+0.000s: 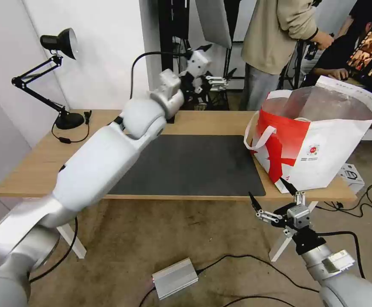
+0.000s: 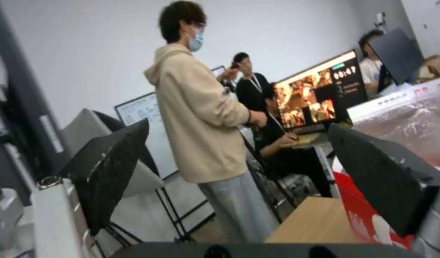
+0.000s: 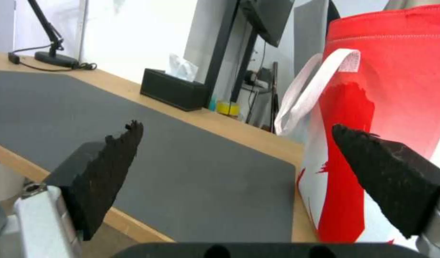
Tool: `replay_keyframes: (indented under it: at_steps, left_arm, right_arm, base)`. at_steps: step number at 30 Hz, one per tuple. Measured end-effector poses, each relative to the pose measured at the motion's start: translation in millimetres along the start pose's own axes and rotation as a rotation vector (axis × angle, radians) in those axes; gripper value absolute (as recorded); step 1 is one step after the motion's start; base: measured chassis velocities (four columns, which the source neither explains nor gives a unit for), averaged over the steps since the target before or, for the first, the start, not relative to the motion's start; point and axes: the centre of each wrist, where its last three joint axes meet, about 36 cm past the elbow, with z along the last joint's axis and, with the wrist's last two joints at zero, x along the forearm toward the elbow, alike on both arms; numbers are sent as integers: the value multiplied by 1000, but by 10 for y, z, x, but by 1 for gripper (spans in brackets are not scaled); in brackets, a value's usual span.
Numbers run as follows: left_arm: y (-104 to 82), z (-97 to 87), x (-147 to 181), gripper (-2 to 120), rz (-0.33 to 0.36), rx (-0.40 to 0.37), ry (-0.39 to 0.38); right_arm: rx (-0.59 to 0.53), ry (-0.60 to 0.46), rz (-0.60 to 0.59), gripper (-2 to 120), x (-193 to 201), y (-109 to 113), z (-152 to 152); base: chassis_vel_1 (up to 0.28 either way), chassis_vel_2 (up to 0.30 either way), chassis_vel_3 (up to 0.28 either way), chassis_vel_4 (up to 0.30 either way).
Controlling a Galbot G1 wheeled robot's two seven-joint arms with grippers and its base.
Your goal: Pick up the trash from the table and place it into the takeout bag.
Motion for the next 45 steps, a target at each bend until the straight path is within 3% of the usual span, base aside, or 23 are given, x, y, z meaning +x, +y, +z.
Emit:
replay_keyframes:
  at_steps: [10,21,28,33,45]
  left_arm:
    - [272,-153,801,100,-112,5,-39]
    - [195,-128,1648,100,-195,24,-4]
    - [-124,-35,2405,100,-295,43,47]
    - [-323,58,2693,100,-346,58,61]
    - [-664,169,3018,100,-412,87,85]
  right_arm:
    - [0,0,0,100,0,0,0]
    - [0,0,0,100,0,0,0]
    - [0,0,0,100,0,0,0]
    - [0,0,0,100,0,0,0]
    - [0,0,0,100,0,0,0]
  base:
    - [0,0,0,0]
    - [0,0,0,0]
    - [0,0,0,0]
    - [0,0,0,0]
    - [0,0,0,0]
